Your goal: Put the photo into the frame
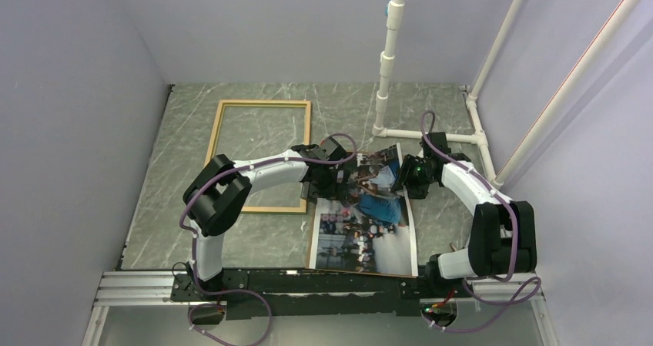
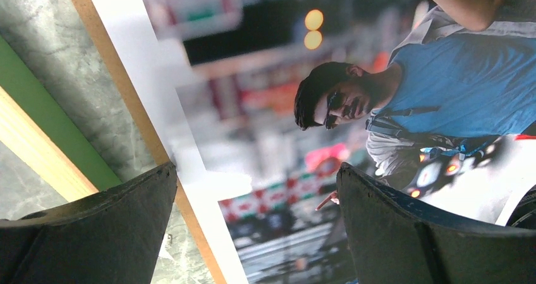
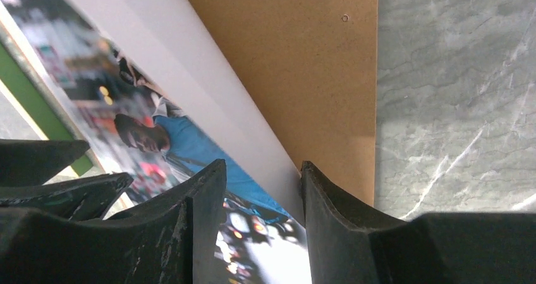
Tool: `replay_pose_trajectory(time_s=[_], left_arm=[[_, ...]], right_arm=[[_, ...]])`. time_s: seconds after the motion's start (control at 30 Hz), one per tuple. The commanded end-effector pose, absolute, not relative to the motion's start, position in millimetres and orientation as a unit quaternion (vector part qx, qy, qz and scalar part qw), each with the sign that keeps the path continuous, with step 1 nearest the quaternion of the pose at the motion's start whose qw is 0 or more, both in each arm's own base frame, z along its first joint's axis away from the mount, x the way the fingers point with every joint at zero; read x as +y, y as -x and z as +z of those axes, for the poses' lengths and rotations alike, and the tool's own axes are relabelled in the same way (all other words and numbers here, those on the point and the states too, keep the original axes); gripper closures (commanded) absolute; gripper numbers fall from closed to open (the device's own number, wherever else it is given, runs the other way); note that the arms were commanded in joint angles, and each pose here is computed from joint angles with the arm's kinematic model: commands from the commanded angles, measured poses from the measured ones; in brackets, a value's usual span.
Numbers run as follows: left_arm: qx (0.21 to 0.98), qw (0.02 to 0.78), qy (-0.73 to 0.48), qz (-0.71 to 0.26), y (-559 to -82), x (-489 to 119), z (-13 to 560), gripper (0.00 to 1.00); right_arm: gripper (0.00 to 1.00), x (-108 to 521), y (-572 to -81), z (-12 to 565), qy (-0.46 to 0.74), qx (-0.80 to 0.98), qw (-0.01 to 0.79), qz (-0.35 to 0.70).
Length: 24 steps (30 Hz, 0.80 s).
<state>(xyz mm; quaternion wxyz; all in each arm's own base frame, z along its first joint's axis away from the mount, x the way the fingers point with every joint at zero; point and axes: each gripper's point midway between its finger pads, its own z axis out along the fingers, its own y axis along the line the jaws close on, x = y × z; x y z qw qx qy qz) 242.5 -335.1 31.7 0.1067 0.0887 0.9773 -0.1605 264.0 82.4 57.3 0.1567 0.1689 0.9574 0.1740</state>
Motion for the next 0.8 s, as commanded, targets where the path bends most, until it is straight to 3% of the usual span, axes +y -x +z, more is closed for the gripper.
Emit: replay_pose_trajectory(time_s=[0.0,0.2,0.33,0.43,0.6,0.77], left_arm=[[0.971,0.087,-0.088,-0.206,-234.1,-361.3,3.7,0.01],[0.972,0.087,-0.088,-0.202,-234.5,-357.8,3.3,0.01],[0.97,0.099,-0.087,-0.204,-237.7,-355.8,10.7,0.01],[0.963,0.123,-0.092,-0.219,-242.0,-356.7,28.4,0.01],[0.948,0.173,-0.112,-0.244,-248.2,-356.7,72.8,0.01],[0.92,0.241,-0.116,-0.285,-250.6,-351.4,132.5,0.01]], right_arm=[[0.51,81.7,-272.4,45.9,-0.169,0.958,0.156,0.169],[0.54,79.3,-279.5,43.9,-0.171,0.957,0.168,0.163],[0.83,85.2,-282.6,62.4,-0.173,0.948,0.192,0.186],[0.93,90.3,-286.1,82.5,-0.174,0.941,0.207,0.204],[1.0,95.8,-295.7,124.5,-0.167,0.929,0.239,0.227],[1.0,95.8,-306.1,168.6,-0.162,0.92,0.274,0.23]])
